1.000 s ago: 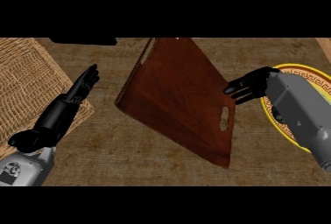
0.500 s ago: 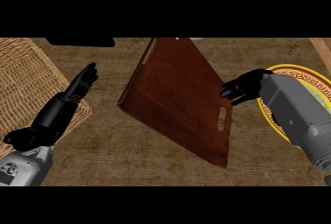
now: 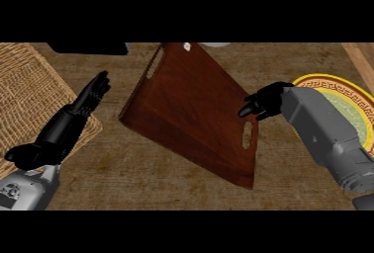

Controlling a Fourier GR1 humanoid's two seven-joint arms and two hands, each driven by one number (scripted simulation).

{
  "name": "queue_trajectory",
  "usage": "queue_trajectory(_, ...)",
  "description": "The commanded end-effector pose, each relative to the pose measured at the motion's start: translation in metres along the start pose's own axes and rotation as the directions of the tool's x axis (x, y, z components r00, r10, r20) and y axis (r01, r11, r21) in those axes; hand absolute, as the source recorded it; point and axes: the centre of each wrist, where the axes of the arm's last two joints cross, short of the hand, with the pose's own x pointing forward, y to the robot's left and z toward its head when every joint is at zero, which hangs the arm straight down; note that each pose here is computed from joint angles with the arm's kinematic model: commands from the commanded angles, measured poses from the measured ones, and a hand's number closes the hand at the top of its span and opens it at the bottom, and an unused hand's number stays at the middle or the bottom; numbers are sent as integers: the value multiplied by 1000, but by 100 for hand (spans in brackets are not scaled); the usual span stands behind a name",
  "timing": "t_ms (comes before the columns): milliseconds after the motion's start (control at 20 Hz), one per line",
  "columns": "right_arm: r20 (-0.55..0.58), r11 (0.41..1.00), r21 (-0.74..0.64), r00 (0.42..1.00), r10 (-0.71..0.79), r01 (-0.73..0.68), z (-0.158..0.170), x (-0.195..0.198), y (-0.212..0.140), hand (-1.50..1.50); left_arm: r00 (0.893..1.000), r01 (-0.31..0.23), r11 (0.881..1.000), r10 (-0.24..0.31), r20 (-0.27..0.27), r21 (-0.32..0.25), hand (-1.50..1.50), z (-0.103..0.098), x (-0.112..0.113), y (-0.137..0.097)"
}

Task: Pick the eggplant from the tray and place it in the plate

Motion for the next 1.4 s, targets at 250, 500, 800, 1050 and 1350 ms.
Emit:
queue_trajectory(250,-189,980,199,980,64,-25,-64,-17,36,-150,1000,16,1000,-16,-14,11,0,1,0,-2)
queue_trajectory(500,-208,977,204,973,98,-54,-90,-22,63,-150,1000,-6,1000,6,-10,-3,0,8,-2,6)
queue_trajectory(800,-143,956,267,975,167,-125,-89,-12,74,150,1000,-2,1000,2,-10,20,0,-3,-3,7)
queue_trajectory(1050,-92,969,171,976,197,-179,-91,-12,81,150,1000,8,1000,-8,-26,15,0,5,-9,0)
queue_trajectory(1350,-6,709,-115,714,700,-696,-39,31,115,150,996,7,999,-3,-85,39,0,15,-15,8)
